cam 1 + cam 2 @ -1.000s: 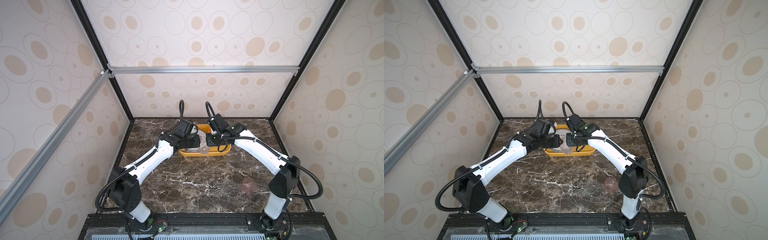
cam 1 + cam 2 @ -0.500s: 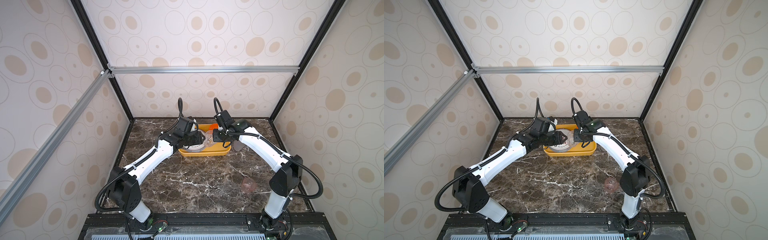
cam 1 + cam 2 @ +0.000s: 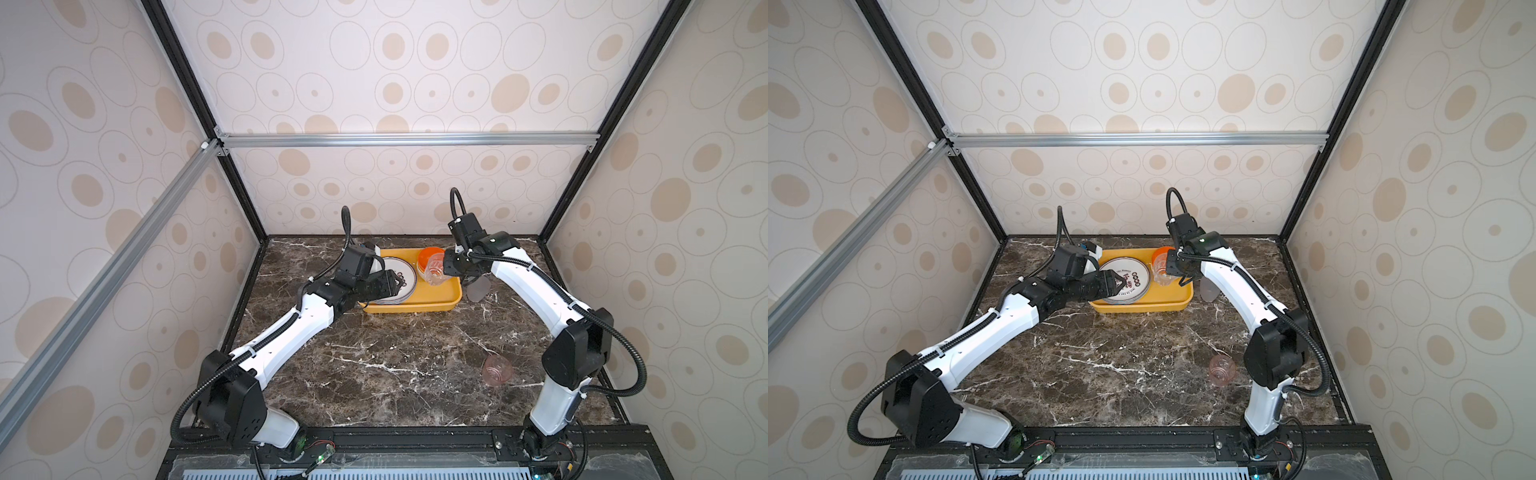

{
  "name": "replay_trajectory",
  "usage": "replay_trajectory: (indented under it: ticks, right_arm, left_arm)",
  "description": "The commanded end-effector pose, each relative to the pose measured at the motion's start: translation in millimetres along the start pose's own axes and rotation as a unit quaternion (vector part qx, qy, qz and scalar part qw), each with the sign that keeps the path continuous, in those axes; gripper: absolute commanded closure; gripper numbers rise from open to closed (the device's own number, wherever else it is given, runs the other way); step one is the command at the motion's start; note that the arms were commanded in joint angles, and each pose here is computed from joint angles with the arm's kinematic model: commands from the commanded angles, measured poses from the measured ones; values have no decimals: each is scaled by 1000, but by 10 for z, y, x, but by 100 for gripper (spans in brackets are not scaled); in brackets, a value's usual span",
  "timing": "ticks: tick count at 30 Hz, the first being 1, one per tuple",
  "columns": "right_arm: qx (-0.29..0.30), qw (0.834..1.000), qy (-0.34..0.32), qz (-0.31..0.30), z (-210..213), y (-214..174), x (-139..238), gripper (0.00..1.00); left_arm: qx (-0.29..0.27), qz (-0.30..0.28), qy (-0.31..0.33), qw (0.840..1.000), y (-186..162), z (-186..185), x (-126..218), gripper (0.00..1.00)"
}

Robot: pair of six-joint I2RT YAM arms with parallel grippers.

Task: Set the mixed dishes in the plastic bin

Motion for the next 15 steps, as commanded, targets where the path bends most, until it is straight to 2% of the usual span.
replay_trajectory:
  ticks: [1,15]
  right_arm:
    - [2,1000,-16,12,-71,-26,-131,100]
    - [-1,998,-26,57,-127,-202,-458,100]
  left_arm:
    - [8,-19,-20,1000,67,-29,95,43]
    - [25,-13,-12,1000,-18,164,113,43]
Point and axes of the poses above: each gripper's point midway between its finger pads, its own x axis back along the fingers, its own z axis along the line the jaws close on, y = z × x, the point moved 4 cm from there along x, back along the fingers, and after that the axes turned 15 degrees about x, right-handed, at the moved point
